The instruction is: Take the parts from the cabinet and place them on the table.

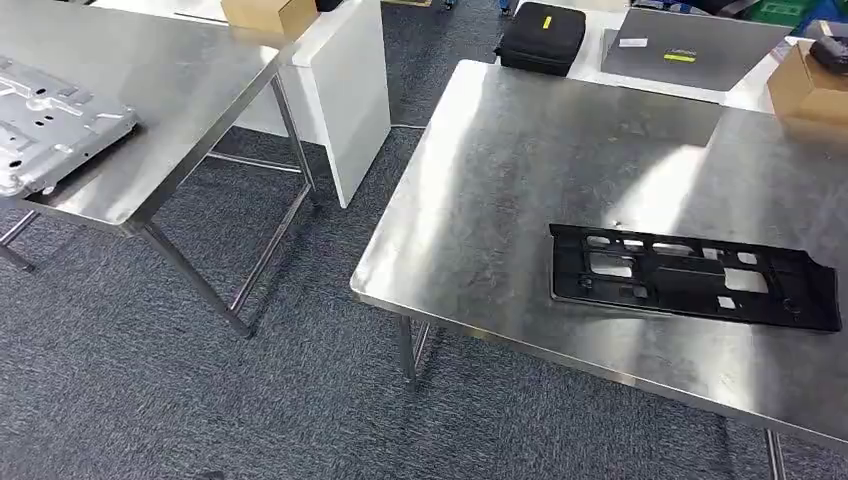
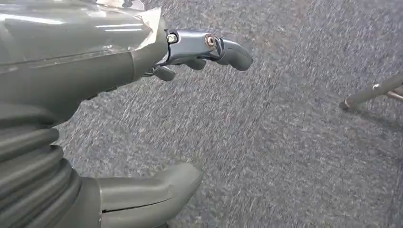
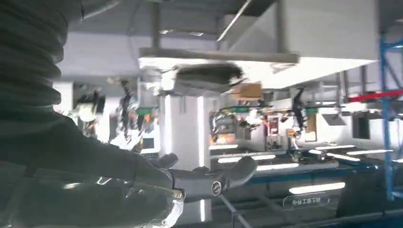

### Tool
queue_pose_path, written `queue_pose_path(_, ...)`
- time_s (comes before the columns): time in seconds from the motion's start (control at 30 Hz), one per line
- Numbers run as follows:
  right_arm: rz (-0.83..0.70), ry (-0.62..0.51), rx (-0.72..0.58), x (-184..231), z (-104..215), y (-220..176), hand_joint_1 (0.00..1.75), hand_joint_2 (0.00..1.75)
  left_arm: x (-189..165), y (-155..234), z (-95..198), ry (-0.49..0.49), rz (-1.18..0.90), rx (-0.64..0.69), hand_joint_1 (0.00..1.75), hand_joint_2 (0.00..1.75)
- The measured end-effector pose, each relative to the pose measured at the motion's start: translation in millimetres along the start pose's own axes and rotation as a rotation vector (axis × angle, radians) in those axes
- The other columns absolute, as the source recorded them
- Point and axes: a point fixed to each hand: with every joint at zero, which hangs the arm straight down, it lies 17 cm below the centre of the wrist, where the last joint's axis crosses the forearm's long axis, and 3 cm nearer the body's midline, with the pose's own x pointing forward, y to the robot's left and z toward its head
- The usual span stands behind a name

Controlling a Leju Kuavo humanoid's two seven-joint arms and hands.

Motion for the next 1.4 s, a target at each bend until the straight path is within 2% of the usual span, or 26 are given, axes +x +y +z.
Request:
queue_pose_path(0.2, 0.057, 0.039, -0.056, -35, 43, 14, 0.0, 1.75, 2, -10, 3, 0.008, 0.012, -0.004, 0.0, 1.75)
queue_pose_path(0.37, 0.032, 0.028, -0.074, -39, 101, 42, 0.0, 1.75, 9, -13, 1, 0.005, 0.029, 0.006, 0.0, 1.75)
queue_pose_path(0.57, -0.005, 0.104, -0.037, -51, 172, 78, 0.0, 1.75, 10, -12, -1, 0.012, 0.045, 0.021, 0.0, 1.75)
queue_pose_path(0.7, -0.003, 0.129, -0.064, -45, 219, 92, 0.0, 1.75, 9, -14, 2, 0.018, 0.043, 0.027, 0.0, 1.75)
queue_pose_path(0.83, 0.014, 0.135, -0.064, -20, 272, 117, 0.0, 1.75, 7, -18, 6, 0.03, 0.044, 0.032, 0.0, 1.75)
queue_pose_path(1.07, -0.085, 0.186, 0.091, 25, 349, 182, 0.0, 1.75, 3, -24, 12, 0.047, 0.049, 0.032, 0.0, 1.75)
queue_pose_path(1.23, -0.198, 0.365, 0.294, 42, 417, 249, 0.0, 1.75, 3, -25, 12, 0.045, 0.047, 0.024, 0.0, 1.75)
queue_pose_path(1.4, -0.267, 0.473, 0.412, 58, 459, 283, 0.0, 1.75, 5, -28, 12, 0.037, 0.042, 0.013, 0.0, 1.75)
